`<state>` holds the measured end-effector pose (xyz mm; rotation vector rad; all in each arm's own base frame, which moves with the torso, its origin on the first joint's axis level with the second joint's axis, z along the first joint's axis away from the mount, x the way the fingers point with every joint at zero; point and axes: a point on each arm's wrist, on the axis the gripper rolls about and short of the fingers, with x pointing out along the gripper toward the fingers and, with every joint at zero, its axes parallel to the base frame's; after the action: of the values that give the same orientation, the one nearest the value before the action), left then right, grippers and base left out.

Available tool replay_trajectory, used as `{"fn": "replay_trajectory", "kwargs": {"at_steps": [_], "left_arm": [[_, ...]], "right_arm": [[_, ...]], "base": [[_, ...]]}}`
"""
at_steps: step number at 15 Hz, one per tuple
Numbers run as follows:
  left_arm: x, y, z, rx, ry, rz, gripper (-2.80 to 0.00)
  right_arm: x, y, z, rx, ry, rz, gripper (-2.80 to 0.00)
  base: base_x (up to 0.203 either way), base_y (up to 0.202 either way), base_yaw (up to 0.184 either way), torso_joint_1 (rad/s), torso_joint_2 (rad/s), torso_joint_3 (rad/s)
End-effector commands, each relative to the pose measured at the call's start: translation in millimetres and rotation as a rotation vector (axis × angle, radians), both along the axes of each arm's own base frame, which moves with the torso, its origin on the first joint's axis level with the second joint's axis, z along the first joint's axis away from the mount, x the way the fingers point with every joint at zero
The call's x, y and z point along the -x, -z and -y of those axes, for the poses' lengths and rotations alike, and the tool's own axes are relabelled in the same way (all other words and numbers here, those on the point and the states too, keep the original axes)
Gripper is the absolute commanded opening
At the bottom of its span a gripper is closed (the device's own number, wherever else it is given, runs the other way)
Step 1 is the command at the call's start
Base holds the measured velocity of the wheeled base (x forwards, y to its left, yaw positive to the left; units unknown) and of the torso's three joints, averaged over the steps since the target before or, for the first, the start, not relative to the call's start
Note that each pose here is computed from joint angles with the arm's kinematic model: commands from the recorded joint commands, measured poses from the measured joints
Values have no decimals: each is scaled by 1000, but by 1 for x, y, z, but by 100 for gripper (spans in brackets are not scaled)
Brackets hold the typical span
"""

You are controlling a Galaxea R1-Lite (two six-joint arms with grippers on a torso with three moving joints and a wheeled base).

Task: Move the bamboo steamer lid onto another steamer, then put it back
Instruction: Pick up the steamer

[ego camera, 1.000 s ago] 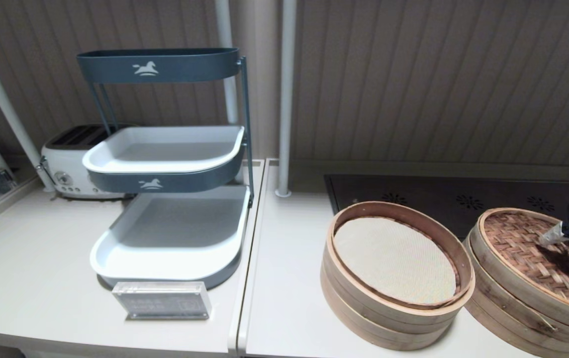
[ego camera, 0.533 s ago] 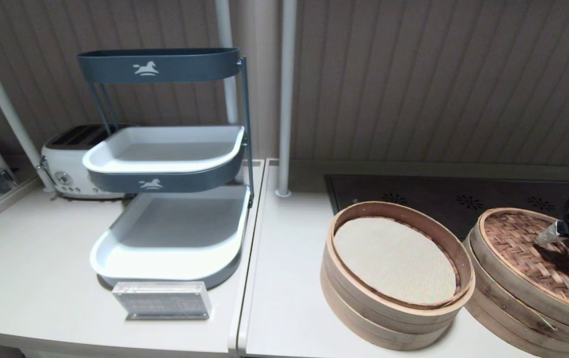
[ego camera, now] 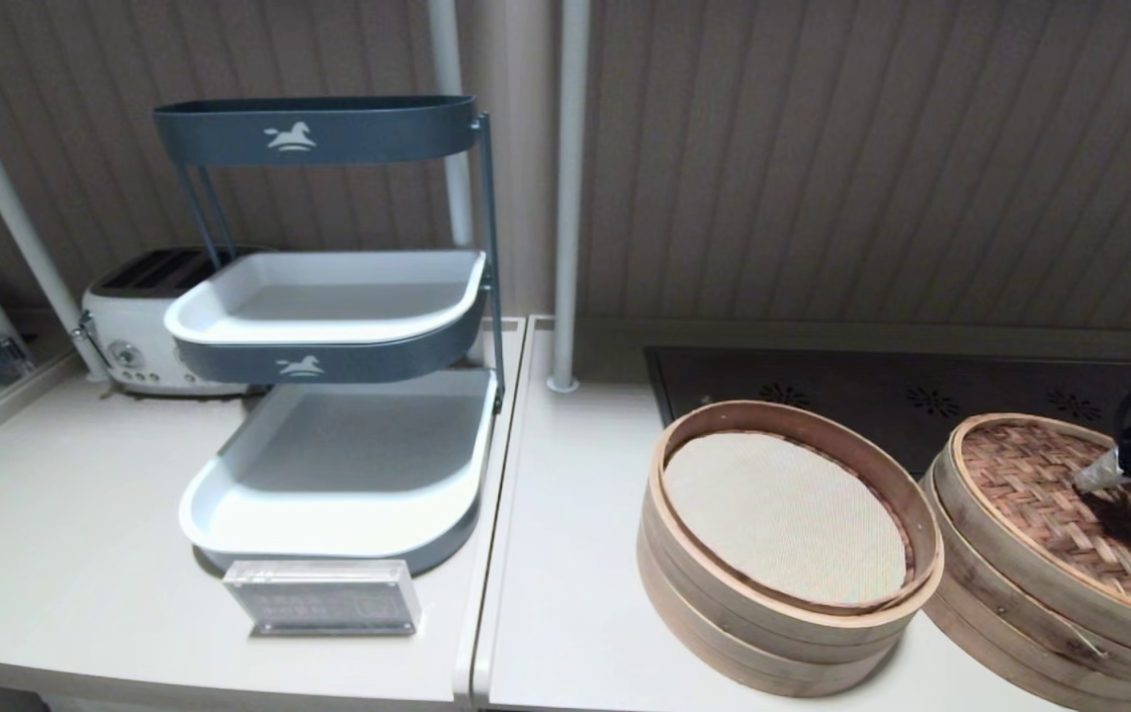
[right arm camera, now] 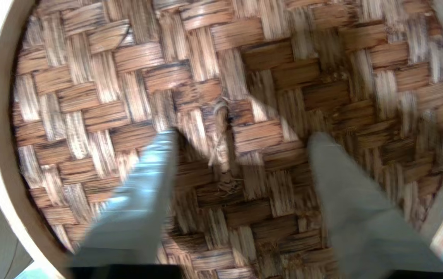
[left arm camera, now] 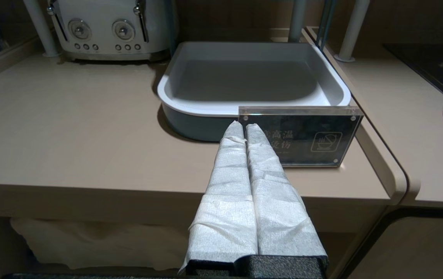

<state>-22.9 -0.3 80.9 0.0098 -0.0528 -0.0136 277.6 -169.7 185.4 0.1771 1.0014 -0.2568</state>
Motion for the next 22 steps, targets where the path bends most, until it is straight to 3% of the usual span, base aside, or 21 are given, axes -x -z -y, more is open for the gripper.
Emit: {"fn": "replay_trajectory", "kwargs": {"at_steps": [1,11,22], "left_arm": [[-2,8,0,-1,0,-25,-280],[-2,8,0,0,0,-25,-280],[-2,8,0,0,0,-24,-280]], "right_arm": [[1,2,-1,-5,-3,-10,-280],[0,6,-4,-16,-11,-22,-280],[11,-39,-13,58,-24,108,-280]], "base": [[0,0,0,0,0,0],[0,0,0,0,0,0],[0,0,0,0,0,0]]}}
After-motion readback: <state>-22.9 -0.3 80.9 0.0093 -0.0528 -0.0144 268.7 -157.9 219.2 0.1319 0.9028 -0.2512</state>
